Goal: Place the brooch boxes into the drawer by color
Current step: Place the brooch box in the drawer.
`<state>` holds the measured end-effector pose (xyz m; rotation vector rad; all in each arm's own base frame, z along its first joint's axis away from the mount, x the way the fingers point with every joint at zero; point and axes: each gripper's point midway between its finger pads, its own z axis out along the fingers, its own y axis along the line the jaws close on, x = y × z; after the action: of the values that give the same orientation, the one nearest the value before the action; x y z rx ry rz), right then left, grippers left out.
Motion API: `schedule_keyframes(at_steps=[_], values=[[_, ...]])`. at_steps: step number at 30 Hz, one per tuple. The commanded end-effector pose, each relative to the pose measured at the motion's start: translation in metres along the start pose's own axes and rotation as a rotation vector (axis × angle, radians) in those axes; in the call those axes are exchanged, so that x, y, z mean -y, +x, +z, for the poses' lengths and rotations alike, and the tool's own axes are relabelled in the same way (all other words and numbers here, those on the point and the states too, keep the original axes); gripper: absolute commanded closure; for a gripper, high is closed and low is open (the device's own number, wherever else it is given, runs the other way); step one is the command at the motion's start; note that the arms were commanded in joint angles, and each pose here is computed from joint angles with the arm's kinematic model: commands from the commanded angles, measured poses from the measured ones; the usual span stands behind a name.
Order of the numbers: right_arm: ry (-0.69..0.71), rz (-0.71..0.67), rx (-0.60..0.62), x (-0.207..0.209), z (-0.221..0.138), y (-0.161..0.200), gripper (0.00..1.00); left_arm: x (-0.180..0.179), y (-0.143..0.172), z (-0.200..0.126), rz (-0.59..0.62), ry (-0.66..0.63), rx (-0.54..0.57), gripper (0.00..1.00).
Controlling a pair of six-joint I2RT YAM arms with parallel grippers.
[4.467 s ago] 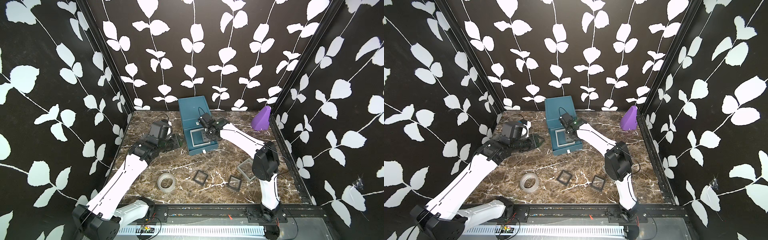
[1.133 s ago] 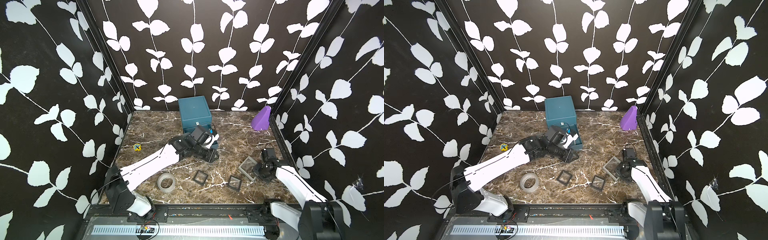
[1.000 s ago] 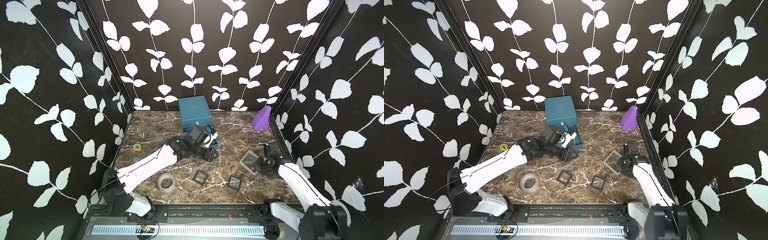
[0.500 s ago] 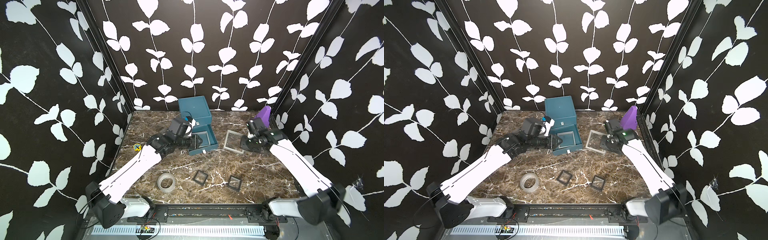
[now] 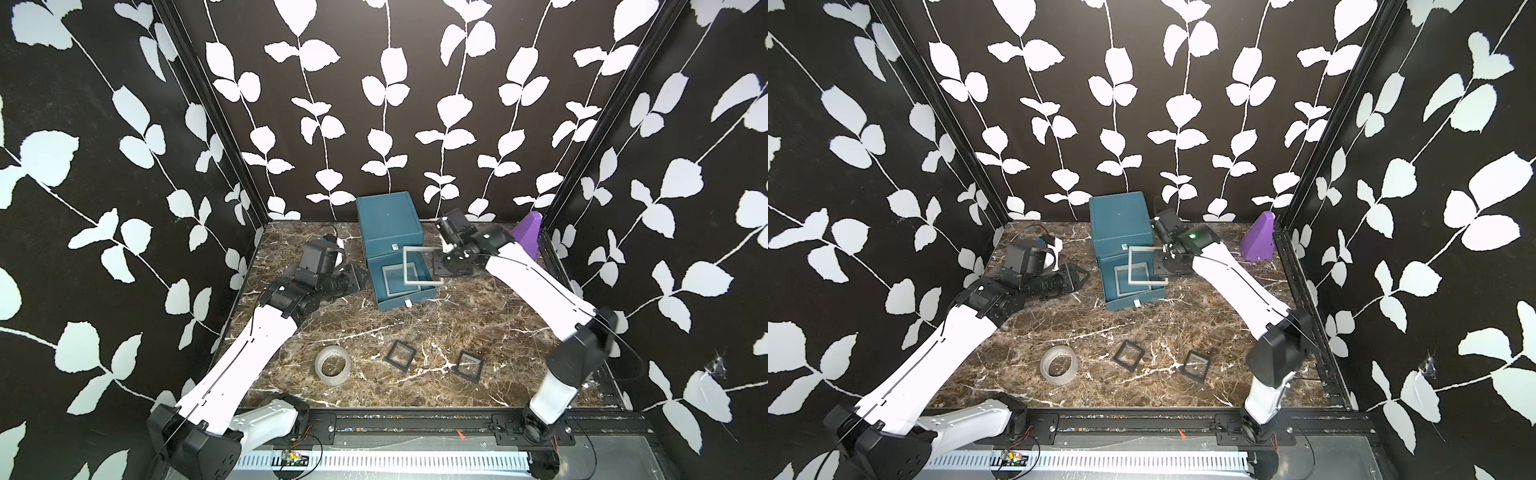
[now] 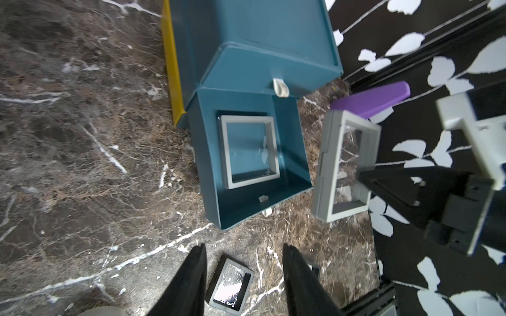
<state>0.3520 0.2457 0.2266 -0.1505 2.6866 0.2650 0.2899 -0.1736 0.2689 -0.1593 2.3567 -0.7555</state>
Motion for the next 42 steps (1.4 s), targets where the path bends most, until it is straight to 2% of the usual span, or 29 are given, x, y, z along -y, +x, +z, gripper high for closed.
schedule_keyframes(at_steps=[1, 7, 23, 42], values=[[0.004, -0.061, -0.005, -0.016, 0.003, -0.003, 1.0, -0.004, -0.004, -0.008, -0.046, 0.014, 0.03, 0.56], [0.009, -0.101, -0.025, -0.031, 0.029, -0.009, 1.0, -0.005, -0.008, -0.006, -0.062, 0.023, 0.037, 0.56], [0.029, -0.167, -0.075, -0.038, 0.083, -0.007, 1.0, -0.003, -0.008, -0.005, -0.05, 0.028, 0.024, 0.56], [0.069, -0.184, -0.084, -0.035, 0.108, -0.009, 1.0, -0.003, -0.006, -0.004, -0.055, 0.033, 0.015, 0.57]])
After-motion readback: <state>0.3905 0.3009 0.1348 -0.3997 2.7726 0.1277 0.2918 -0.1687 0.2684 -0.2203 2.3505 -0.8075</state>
